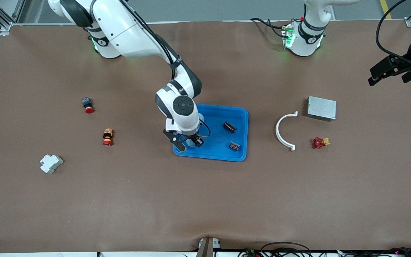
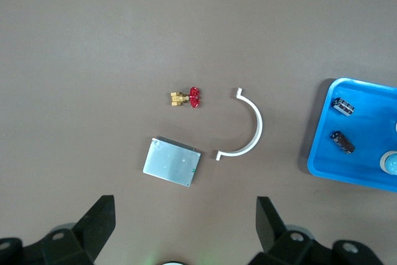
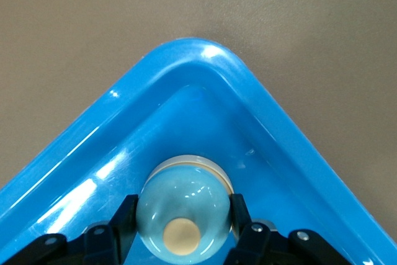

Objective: Place electrolytic capacitor and blue bell in tray
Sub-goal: 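Open the right gripper to release the bell in the tray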

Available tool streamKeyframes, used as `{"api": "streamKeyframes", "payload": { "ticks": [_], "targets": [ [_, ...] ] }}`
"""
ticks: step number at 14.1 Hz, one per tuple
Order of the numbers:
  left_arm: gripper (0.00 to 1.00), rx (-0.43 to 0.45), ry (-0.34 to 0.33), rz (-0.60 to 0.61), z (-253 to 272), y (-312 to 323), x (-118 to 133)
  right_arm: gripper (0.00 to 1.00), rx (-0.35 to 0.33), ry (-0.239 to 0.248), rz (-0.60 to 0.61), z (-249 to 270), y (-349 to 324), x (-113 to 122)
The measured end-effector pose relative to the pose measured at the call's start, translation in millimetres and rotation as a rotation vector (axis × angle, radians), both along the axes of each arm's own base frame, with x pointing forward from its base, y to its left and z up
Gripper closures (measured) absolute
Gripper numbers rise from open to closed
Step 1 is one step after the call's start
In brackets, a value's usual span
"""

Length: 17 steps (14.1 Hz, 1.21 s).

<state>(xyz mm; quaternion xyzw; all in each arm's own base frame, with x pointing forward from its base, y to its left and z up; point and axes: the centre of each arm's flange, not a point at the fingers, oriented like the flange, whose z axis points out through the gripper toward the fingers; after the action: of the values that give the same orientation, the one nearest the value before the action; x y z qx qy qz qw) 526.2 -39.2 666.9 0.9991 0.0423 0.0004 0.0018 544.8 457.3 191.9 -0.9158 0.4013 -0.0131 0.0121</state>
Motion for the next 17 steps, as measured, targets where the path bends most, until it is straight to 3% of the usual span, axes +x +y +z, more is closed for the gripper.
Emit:
{"api": "streamKeyframes", "payload": {
  "ticks": [2,4,17],
  "targets": [
    [0.00,0.000,0.000,0.008,1,4,-2,0.22,-0.011,-0.020,0.016,-2,0,0],
    [0.00,-0.003,0.001,0.014,0,8,-2,0.01,-0.026,-0.033,0.023,-8,0,0],
    [0.00,-0.011,0.020,-0.053,-7,-24,-4,0.00,-0.041,-0.071,0.063,0,8,2]
  ]
}}
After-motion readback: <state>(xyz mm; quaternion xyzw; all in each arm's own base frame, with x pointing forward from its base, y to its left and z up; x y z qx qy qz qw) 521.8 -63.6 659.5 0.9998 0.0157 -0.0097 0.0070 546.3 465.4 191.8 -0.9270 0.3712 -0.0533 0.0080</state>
